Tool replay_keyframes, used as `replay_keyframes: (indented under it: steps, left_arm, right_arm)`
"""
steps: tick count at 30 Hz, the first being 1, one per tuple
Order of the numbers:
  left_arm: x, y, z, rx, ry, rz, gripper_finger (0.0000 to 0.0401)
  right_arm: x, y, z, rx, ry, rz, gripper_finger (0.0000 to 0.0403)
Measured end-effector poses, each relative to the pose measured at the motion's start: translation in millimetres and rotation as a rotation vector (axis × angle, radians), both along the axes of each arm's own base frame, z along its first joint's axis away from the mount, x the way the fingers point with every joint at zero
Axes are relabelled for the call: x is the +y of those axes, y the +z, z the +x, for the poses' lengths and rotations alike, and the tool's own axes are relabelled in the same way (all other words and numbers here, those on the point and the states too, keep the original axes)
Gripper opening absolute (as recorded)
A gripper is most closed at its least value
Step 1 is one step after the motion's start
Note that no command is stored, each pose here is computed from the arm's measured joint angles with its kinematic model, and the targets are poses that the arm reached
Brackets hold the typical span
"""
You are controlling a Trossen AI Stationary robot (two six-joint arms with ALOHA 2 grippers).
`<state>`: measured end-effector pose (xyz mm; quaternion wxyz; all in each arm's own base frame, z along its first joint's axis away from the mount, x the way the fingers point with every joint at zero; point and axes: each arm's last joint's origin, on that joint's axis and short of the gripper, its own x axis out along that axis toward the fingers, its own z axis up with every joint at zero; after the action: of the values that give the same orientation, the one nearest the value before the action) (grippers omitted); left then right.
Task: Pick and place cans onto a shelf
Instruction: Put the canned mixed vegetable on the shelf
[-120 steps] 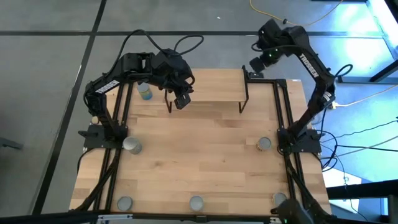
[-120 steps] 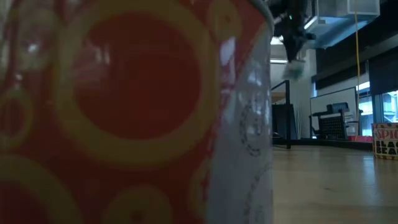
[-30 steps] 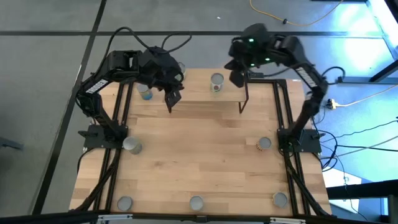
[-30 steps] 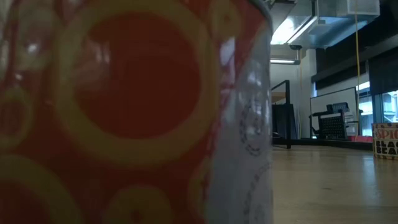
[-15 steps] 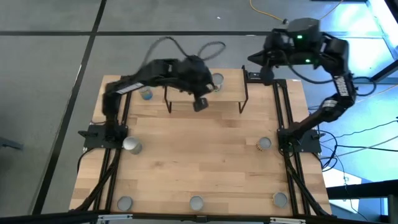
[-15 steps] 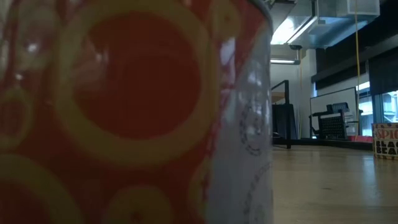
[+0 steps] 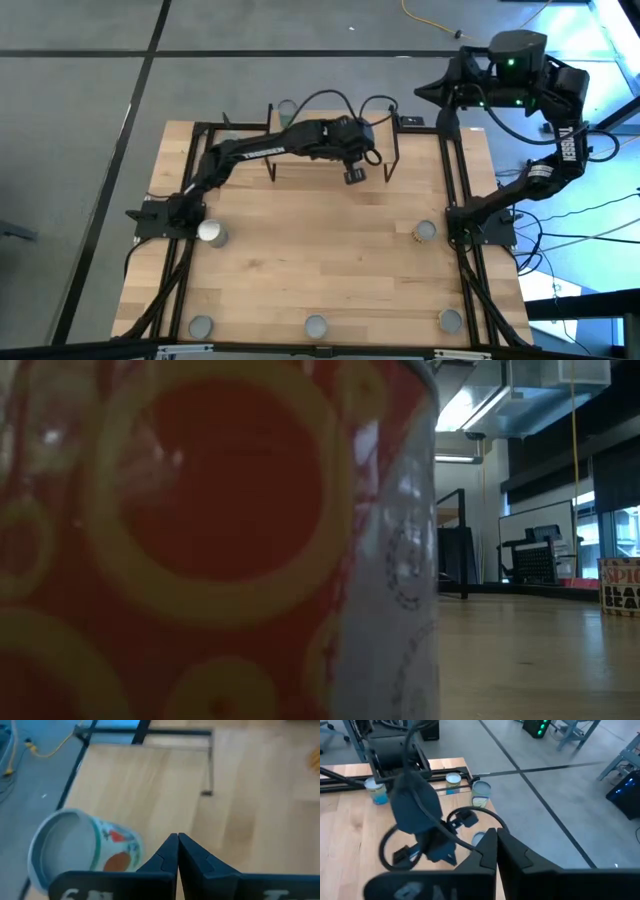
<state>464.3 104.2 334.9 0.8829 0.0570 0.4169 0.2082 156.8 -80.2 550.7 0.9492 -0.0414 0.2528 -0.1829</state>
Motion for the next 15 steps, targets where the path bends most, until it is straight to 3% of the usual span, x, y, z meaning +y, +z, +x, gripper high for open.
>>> replay_keyframes:
  steps: [6, 15]
  left_arm:
    - [13.7, -17.9, 8.9, 0.031, 0.087, 0.083, 0.0000]
    - [28.9, -17.7, 5.5, 0.039, 0.168, 0.141, 0.0000]
  right_arm:
    - [-0.6, -1.4, 0.8, 0.014, -0.001, 0.004, 0.0009]
    - [-0.1, -3.5, 0.0, 0.035, 0.000, 0.014, 0.0009]
